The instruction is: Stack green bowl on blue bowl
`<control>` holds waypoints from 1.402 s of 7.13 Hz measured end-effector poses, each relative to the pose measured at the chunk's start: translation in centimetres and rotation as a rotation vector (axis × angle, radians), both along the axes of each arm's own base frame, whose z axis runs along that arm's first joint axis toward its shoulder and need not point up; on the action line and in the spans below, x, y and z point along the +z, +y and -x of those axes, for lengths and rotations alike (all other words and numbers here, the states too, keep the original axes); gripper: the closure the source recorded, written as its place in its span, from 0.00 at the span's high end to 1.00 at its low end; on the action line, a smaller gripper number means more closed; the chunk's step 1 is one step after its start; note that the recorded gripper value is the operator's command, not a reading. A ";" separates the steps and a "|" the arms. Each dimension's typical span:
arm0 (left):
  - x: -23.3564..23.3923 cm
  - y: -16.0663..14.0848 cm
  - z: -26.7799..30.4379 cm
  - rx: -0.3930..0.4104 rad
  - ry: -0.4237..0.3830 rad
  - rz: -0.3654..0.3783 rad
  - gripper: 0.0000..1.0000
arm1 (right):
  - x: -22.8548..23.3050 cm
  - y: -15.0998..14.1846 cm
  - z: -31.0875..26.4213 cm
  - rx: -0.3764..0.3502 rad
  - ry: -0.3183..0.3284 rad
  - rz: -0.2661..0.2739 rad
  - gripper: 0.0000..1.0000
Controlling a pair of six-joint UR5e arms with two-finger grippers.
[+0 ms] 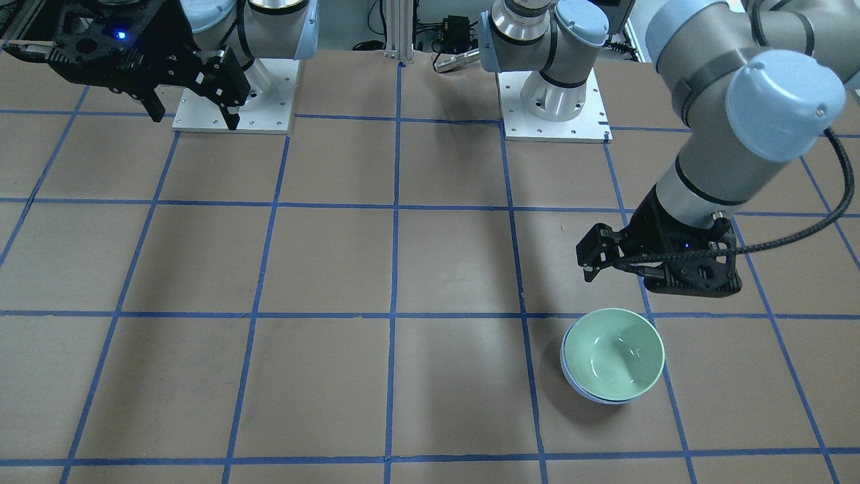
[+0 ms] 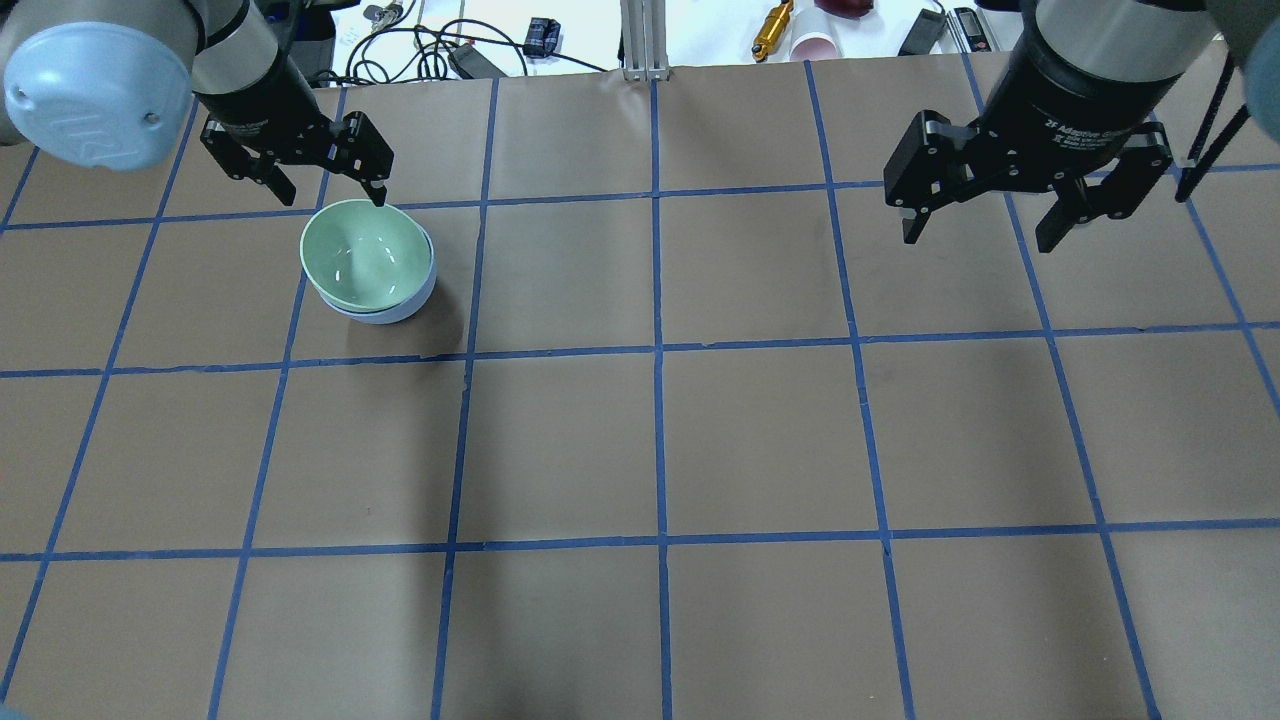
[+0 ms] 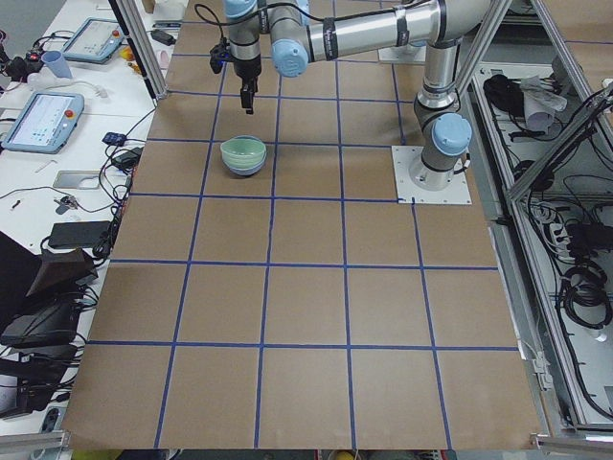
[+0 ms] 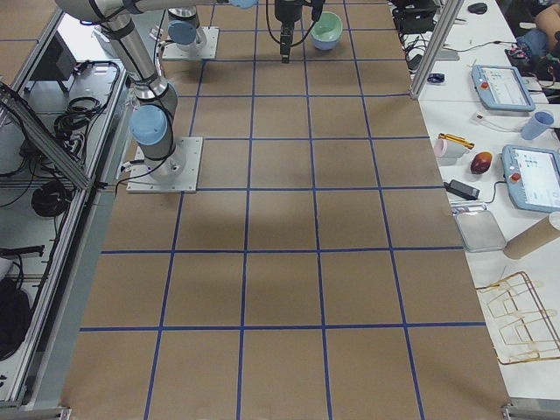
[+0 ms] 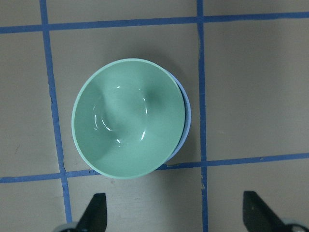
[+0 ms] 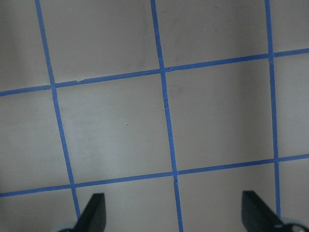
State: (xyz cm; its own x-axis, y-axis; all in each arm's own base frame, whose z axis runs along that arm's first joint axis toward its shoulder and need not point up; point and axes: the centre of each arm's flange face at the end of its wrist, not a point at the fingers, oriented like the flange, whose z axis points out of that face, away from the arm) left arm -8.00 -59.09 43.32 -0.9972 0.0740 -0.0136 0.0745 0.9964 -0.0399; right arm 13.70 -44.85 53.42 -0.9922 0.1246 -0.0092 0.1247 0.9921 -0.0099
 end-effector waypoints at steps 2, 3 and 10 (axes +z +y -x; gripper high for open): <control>4.3 3.3 2.1 -0.023 -0.017 0.008 1.00 | 0.0 0.0 0.0 0.000 0.000 -0.001 1.00; 5.8 4.9 3.2 -0.033 -0.018 0.008 1.00 | 0.0 0.0 0.0 0.000 0.000 -0.001 1.00; 8.0 8.0 4.9 -0.033 -0.016 -0.004 1.00 | -0.1 0.0 0.0 0.000 0.000 -0.002 1.00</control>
State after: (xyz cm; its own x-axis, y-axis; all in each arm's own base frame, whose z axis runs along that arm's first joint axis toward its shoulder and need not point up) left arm -12.92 -51.11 51.31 -0.9939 0.1069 -0.0287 0.1078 0.9936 -0.0348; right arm 13.70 -44.83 53.37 -0.9922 0.1246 -0.0090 0.1247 0.9922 -0.0078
